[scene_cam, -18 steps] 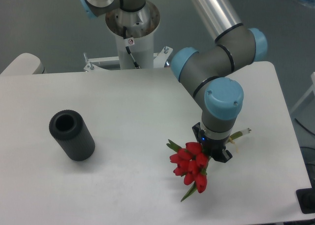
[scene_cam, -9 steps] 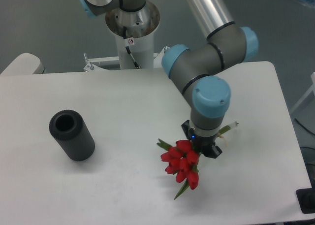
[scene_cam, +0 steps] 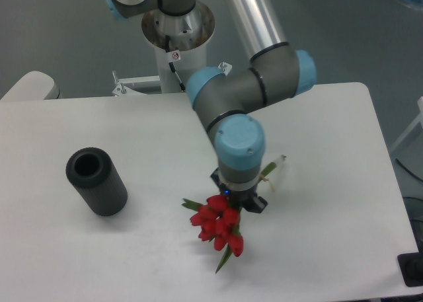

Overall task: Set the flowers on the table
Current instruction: 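Carry the red tulip bunch with the gripper toward the black vase side, then lower the tulips onto the table and open the gripper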

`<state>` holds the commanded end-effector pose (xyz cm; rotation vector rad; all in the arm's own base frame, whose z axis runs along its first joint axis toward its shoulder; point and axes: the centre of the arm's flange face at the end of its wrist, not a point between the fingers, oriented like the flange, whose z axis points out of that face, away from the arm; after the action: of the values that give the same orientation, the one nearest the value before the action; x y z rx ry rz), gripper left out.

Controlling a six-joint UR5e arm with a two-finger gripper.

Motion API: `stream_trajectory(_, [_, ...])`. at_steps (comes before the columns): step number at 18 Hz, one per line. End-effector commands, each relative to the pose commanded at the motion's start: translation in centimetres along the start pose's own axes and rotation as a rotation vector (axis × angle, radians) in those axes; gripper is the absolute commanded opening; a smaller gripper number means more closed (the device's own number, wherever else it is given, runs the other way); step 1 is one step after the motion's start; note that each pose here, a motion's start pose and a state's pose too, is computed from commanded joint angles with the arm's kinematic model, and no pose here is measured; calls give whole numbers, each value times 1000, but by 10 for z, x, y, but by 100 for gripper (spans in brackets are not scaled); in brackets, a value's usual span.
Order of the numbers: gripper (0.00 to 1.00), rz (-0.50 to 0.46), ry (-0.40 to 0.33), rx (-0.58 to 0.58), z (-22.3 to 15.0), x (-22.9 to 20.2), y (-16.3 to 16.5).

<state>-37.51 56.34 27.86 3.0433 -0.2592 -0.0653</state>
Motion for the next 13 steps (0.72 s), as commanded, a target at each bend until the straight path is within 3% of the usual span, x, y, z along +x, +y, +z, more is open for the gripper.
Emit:
stream_trajectory(7, [6,-53,6,-66,18,21,-4])
stream_trajectory(13, [60,-27,15,-68,26,21,-2])
